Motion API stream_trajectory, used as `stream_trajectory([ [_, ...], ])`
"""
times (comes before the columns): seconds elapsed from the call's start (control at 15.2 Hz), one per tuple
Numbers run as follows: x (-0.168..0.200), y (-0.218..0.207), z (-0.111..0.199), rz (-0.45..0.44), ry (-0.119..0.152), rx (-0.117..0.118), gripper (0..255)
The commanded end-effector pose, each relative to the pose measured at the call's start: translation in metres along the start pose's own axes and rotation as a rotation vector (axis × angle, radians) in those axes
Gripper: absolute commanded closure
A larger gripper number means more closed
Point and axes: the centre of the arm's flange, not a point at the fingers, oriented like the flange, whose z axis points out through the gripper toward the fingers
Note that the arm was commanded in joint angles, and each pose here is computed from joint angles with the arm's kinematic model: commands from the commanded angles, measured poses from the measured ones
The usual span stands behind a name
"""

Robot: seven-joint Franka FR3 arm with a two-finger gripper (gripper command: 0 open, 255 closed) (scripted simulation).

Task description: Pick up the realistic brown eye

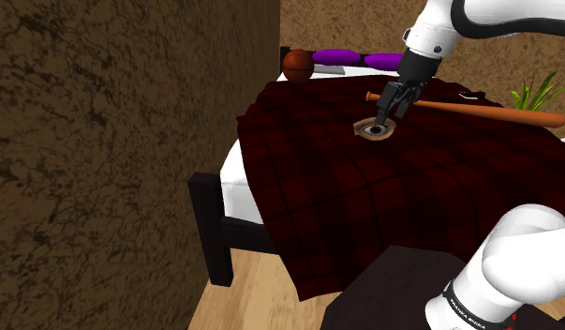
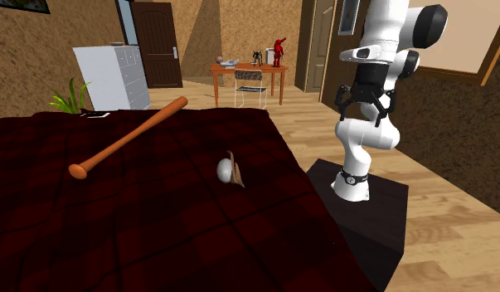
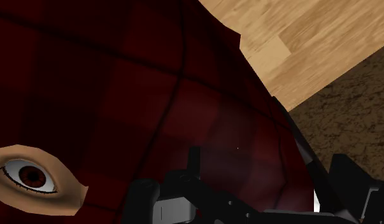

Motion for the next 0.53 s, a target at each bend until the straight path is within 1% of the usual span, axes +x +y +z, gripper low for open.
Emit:
stream_trajectory([
  [0.0,0.0,0.0,0.0,0.0,0.0,0.0,0],
  [0.46,0.028,0.086,0.029,-0.137,-0.036,0.008,0],
])
